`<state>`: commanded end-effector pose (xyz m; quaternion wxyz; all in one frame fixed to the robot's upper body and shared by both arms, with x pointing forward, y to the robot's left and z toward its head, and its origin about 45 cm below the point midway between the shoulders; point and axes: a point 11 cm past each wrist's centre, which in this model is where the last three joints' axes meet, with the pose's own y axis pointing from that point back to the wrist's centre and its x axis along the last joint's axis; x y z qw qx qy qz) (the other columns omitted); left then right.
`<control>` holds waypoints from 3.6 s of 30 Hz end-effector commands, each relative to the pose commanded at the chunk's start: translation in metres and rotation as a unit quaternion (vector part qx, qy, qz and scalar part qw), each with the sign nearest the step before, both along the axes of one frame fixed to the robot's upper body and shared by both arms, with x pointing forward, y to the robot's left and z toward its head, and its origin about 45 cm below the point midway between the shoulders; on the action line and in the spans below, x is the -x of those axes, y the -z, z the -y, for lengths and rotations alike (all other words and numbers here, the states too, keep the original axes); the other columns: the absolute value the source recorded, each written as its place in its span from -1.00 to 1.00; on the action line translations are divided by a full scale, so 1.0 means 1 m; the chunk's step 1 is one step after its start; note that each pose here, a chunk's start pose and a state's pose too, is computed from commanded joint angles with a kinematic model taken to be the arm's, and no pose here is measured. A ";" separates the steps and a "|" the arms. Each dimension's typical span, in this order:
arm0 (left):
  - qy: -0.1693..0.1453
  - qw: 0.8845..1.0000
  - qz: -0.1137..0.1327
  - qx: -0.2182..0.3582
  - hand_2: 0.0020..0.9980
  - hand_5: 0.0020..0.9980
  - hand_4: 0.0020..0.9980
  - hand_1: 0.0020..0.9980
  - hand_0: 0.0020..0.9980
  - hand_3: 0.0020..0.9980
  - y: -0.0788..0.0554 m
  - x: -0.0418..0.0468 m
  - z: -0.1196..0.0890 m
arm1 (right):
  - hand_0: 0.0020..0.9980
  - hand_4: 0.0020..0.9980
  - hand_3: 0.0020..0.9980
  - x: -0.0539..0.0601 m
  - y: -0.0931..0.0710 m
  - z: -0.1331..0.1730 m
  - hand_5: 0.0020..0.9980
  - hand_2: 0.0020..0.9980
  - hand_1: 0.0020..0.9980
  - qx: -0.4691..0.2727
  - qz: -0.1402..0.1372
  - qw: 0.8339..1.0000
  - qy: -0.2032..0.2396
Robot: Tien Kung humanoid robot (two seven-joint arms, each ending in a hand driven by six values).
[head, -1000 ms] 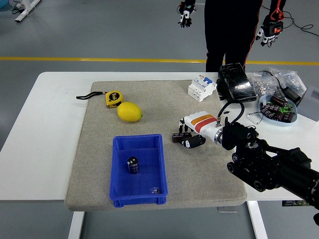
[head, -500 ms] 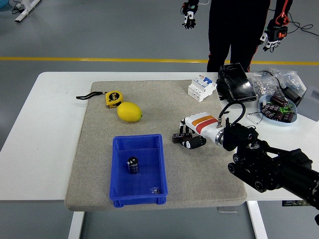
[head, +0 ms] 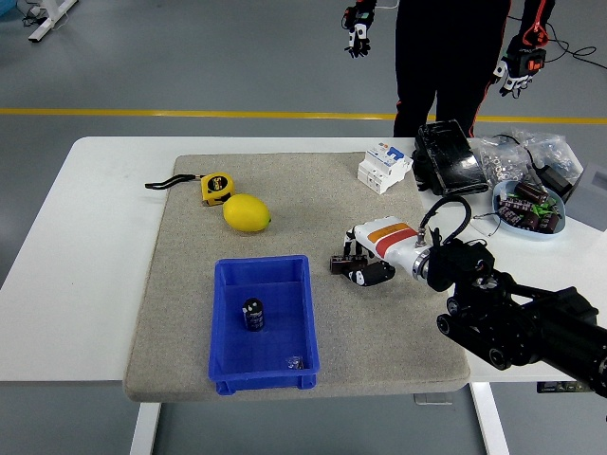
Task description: Pick up the battery,place it into the box
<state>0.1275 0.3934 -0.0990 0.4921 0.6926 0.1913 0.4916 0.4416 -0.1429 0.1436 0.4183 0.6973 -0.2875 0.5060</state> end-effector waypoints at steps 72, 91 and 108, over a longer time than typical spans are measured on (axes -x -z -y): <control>-0.006 1.000 -0.021 -0.007 0.32 0.14 0.25 0.32 0.33 0.16 0.002 0.0194 -0.011 | -0.48 0.35 0.02 0.054 -0.104 -0.115 -0.36 -0.02 -0.15 -0.065 0.103 0.977 -0.172; -0.013 1.000 -0.022 -0.006 0.32 0.14 0.25 0.32 0.33 0.16 0.003 0.0249 -0.011 | -0.30 0.39 0.03 -0.013 -0.125 0.026 -0.36 0.00 -0.12 -0.144 0.117 0.981 0.055; -0.016 1.000 -0.023 -0.001 0.32 0.14 0.25 0.32 0.34 0.16 0.005 0.0267 -0.006 | 0.11 0.54 0.20 -0.019 -0.108 0.154 -0.30 0.44 0.22 -0.214 0.091 0.941 0.246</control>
